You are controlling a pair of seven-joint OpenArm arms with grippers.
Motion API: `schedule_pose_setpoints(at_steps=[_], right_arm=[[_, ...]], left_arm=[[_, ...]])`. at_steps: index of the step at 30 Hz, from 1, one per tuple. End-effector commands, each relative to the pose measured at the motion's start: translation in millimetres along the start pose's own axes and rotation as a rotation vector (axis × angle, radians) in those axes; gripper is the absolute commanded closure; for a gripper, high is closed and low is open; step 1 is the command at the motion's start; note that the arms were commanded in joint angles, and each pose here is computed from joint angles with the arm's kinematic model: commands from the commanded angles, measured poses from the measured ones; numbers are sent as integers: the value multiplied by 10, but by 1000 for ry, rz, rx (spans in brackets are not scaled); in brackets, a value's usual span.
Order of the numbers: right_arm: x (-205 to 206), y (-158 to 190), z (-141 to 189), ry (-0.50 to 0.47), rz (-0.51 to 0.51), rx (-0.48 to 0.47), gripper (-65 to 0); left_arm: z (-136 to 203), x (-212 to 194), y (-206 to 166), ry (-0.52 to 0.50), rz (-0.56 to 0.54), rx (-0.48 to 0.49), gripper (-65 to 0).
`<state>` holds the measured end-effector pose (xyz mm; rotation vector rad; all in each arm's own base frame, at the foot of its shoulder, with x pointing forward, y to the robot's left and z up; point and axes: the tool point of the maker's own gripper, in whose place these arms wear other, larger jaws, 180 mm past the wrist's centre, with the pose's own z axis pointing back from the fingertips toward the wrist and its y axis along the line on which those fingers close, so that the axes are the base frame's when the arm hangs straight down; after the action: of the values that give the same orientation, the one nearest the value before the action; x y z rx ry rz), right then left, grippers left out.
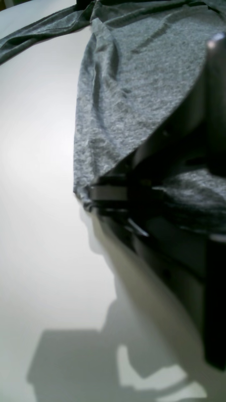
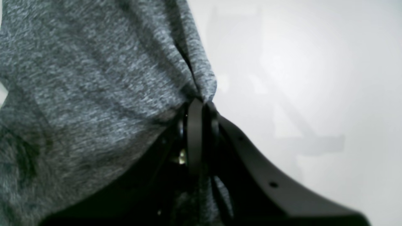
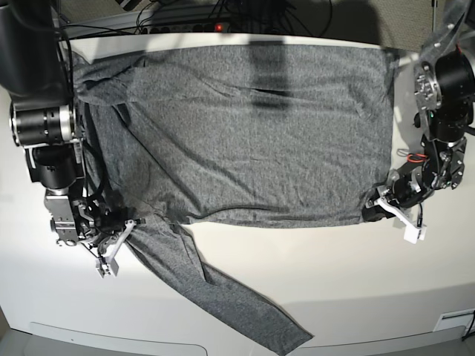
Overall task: Fold the T-shirt properly
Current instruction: 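Grasp the shirt side near the sleeve with the right gripper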
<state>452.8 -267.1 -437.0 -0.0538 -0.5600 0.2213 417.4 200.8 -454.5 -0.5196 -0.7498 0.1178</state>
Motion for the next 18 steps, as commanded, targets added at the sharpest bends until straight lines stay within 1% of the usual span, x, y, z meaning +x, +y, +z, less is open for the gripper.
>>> schedule_pose_setpoints(at_steps=[1,4,6,8,10,12,15,18], right_arm=[[-9,-72,21,11,2,-20,0],[-12,-62,-5,-39,3,-18,0],[42,-65,1,-62,2,-18,0],[178,-91,38,-87,4,-22,0],[418,-120,118,-130,16,-19,0],[654,-147,222,-160,35,-11,0],[906,-132,367,-182,38,30,0],[1043,-30,469,-203,61,103,0]], left_arm=[[31,-64,94,54,-28,38,0],[17,29,71,0,-24,33,0],[22,117,52,-47,9,20,0],[27,219,18,-94,52,1,0],[36,329,-7,-125,76,-12,0],[49,408,-14,-127,73,-15,0],[80,512,-4,-117,61,-13,0],[124,648,-13,-127,83,-28,0]])
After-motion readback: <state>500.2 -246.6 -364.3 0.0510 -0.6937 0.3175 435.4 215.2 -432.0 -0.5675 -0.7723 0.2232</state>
